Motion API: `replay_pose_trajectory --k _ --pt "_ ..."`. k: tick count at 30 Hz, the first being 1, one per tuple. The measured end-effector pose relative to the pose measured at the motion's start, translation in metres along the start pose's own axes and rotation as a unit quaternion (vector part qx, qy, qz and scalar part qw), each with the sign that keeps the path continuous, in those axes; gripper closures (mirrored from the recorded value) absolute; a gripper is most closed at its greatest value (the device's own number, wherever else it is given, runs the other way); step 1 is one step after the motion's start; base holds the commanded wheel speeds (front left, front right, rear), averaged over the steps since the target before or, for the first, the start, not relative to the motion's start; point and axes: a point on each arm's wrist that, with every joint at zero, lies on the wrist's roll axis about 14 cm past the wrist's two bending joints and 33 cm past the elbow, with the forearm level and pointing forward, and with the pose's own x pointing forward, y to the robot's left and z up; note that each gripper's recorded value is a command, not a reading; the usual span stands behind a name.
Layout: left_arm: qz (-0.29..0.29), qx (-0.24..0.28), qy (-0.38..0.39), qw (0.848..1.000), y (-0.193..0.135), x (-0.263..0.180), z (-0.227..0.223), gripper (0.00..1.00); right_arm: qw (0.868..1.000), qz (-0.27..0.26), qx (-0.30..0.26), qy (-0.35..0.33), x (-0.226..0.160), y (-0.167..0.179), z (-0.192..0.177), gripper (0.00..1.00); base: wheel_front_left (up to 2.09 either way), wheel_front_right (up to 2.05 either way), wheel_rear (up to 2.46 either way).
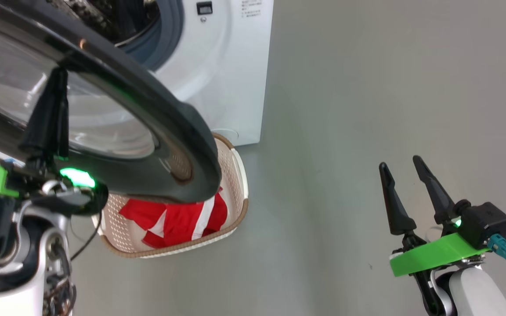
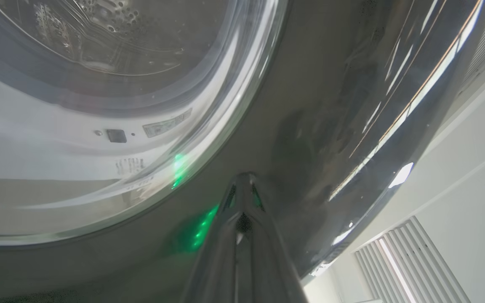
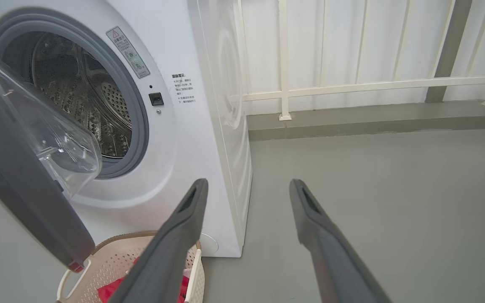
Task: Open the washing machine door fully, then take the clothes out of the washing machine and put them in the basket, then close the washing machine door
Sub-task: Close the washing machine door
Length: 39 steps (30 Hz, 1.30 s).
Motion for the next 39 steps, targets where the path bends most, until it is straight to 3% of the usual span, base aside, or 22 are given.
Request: replay_pose_trajectory --k 26,39 --pt "-0.014 -0.002 0.002 1.0 0.024 0.09 0.0 1.0 1.0 -0.003 -0.014 0.021 0.024 -0.007 -0.019 0.0 0.0 0.0 0.0" --pt "-0.026 -0.004 0.017 1.0 0.03 0.106 -0.003 1.0 0.999 -0.014 -0.018 0.026 0.024 -0.016 -0.022 0.0 0.0 0.0 0.0"
